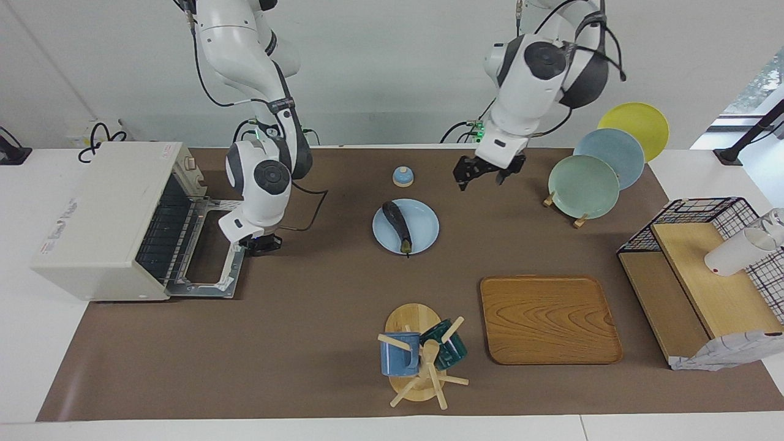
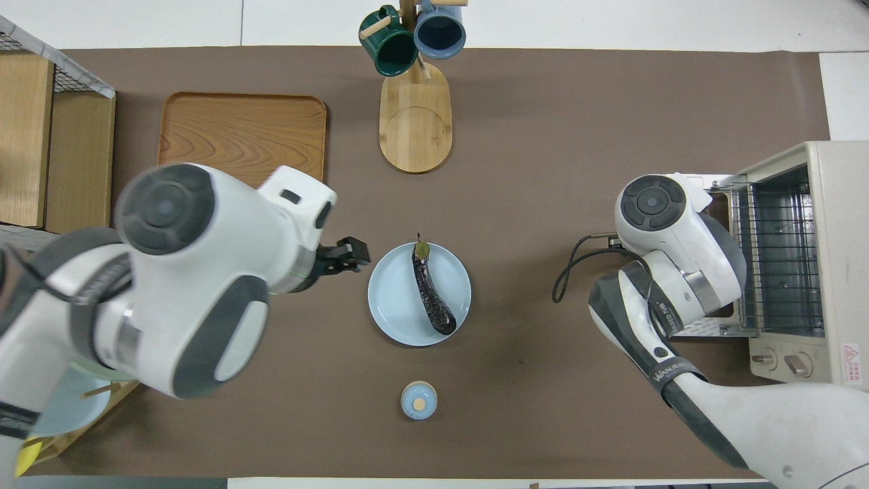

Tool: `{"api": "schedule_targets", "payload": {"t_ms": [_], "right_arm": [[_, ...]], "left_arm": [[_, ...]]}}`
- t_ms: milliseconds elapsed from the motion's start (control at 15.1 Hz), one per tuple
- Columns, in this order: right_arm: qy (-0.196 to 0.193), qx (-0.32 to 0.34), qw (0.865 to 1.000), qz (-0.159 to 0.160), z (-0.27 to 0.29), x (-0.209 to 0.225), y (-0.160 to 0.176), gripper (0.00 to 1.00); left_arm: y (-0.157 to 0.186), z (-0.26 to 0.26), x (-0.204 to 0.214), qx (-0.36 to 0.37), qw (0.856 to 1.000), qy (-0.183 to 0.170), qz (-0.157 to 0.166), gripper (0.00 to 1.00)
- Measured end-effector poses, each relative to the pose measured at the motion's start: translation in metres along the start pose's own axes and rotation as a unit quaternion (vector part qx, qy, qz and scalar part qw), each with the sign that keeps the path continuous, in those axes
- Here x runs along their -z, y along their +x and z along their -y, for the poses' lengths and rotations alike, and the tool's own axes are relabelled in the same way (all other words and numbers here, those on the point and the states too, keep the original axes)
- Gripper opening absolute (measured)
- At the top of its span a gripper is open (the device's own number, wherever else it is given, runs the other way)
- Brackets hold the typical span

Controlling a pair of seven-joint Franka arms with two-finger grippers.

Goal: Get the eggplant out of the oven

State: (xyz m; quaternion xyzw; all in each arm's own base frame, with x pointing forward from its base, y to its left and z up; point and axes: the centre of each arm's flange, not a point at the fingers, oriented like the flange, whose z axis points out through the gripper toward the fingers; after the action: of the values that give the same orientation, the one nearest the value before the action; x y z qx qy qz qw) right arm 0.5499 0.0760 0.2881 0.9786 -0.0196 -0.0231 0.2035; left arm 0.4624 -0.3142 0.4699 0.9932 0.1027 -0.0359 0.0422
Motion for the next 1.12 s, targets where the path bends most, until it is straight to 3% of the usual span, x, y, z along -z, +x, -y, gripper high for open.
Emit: {"api": "schedule_targets", "payload": {"t_ms": [198,529,793,1124], "right_arm": [[-0.001,0.030,1.000,0.001,-0.004,0.002,0.000,0.01],[-0.011,0.050,0.999,0.006,-0.025,0.045,-0.001,0.01],[0.004,0.054,0.999,-0.005,-0.087,0.088,-0.006,0.01],[0.014,0.059,0.998,-0.010,-0.187,0.102,-0.010,0.01]], "left_arm": [[-0.035,-0.062,-0.069,0.021,1.000,0.000,-0.001,1.00],[-0.065,-0.103,-0.157,0.027,0.999,0.017,0.008,1.00],[-0.061,-0.103,-0.169,0.024,1.000,0.017,0.007,1.00],[-0.051,-0.098,-0.167,0.010,1.000,0.016,0.004,0.80]]}}
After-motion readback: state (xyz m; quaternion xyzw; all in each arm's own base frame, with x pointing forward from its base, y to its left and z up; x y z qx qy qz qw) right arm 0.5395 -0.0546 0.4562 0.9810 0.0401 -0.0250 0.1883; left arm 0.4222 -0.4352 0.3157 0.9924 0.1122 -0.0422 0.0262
